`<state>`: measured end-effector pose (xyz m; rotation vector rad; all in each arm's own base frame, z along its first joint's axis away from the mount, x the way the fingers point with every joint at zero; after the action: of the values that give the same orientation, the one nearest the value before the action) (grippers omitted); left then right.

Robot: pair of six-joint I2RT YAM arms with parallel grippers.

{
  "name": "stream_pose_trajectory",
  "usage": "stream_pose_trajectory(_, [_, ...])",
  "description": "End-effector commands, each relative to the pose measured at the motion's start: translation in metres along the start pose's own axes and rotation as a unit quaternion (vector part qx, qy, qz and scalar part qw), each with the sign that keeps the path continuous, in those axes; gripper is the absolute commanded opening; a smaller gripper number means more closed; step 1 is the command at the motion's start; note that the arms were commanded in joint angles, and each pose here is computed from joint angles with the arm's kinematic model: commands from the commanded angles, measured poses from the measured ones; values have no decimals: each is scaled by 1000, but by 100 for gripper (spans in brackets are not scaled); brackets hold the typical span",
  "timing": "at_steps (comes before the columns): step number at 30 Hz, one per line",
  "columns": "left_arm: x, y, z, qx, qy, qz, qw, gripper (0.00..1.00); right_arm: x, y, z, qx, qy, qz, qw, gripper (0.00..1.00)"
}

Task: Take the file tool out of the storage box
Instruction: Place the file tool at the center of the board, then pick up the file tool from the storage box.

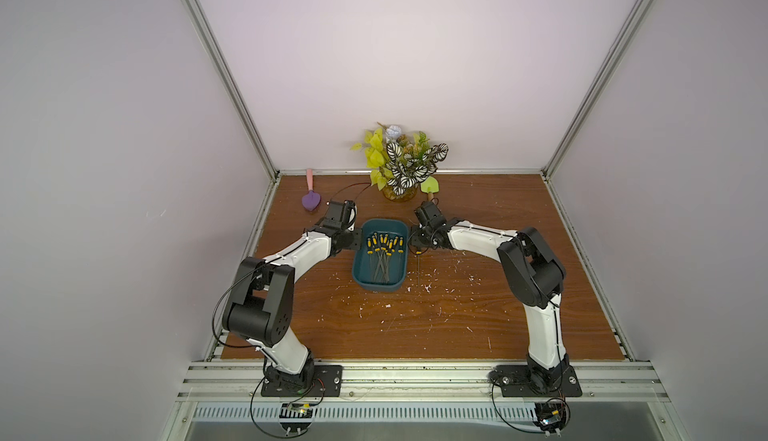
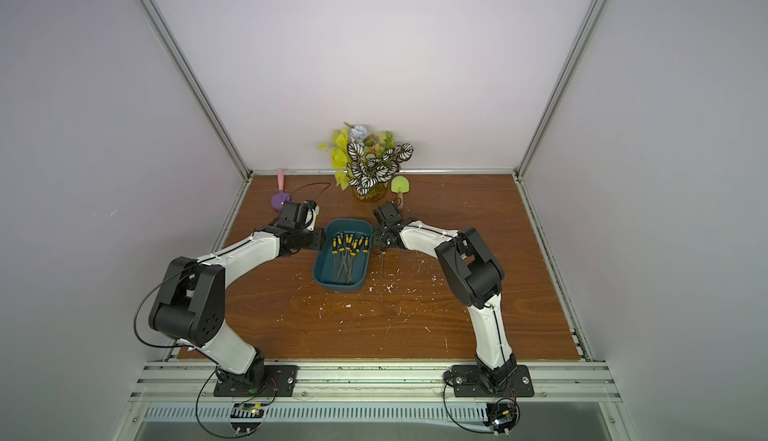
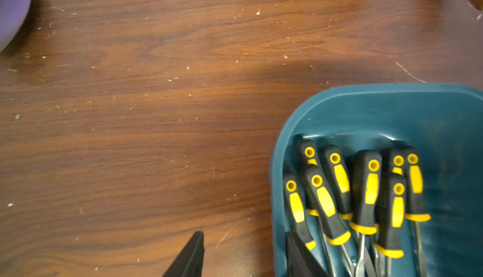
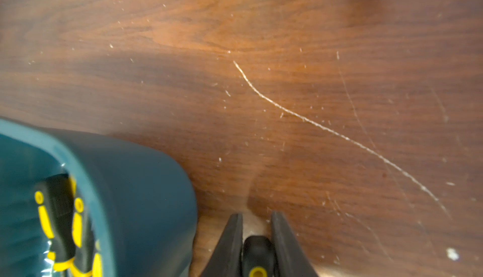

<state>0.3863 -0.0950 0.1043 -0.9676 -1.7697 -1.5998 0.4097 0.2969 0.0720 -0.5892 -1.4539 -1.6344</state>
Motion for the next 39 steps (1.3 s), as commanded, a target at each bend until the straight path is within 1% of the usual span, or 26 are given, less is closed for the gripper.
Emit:
stream_pose_trajectory(1, [11,3,6,-4,26,-3,1000,52,9,18,7,14,2,-19,1000,27])
stream_pose_trajectory(7, [14,2,6,-7,26,-7,1000,52,8,16,9,14,8,-16,1000,30])
stream_pose_trajectory(11, [14,4,8,-1,27,-9,1000,53,28,29,9,14,12,-58,998,30])
stream_pose_trajectory(13, [13,3,9,2,26,-5,1000,53,40,37,11,27,12,-86,996,31])
stream_pose_trajectory(15, [12,3,10,4,26,-5,1000,53,48,42,14,44,11,-100,994,31])
stream_pose_trajectory(19, [14,6,12,7,26,-11,1000,53,64,48,35,81,34,-129,988,31])
stream_pose_trajectory(22, [18,10,13,10,24,-20,999,56,77,51,57,118,53,-158,979,31])
stream_pose_trajectory(24, [24,17,10,14,4,-35,999,58,83,52,76,141,81,-170,972,31])
stream_pose_trajectory(25, [30,22,9,20,-15,-45,999,61,83,53,86,152,93,-170,969,31])
stream_pose_trajectory(26, [34,27,7,25,-34,-55,998,67,81,52,93,160,100,-164,968,31])
stream_pose_trajectory(27, [40,33,8,29,-47,-65,996,70,77,52,100,169,108,-157,967,31])
stream_pose_trajectory(28, [45,38,8,31,-55,-73,995,72,72,51,107,176,114,-148,967,31])
stream_pose_trajectory(30, [51,46,11,26,-52,-84,995,73,62,49,119,187,126,-131,966,31])
stream_pose_trajectory(31, [53,50,13,19,-47,-87,995,76,56,48,125,194,129,-122,965,30])
stream_pose_trajectory(33, [54,52,14,11,-42,-88,995,87,47,47,136,205,130,-109,964,30])
stream_pose_trajectory(34, [54,52,15,9,-42,-89,995,90,45,48,143,212,131,-104,963,30])
stream_pose_trajectory(37, [52,48,17,13,-45,-90,995,92,31,45,156,227,125,-83,962,30])
stream_pose_trajectory(39, [52,46,18,17,-46,-92,995,95,19,40,161,232,118,-60,964,30])
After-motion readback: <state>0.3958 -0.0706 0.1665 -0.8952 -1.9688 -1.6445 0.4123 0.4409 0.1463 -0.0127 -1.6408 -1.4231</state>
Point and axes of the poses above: each gripper's point midway between its finger pads, its own x axis back along the fingers, its own z axis along the line the jaws close on, y = z × x, the point moved 3 cm from there along x, back along the fingers, and after that the axes turned 6 degrees about x, right-handed, at the moved point
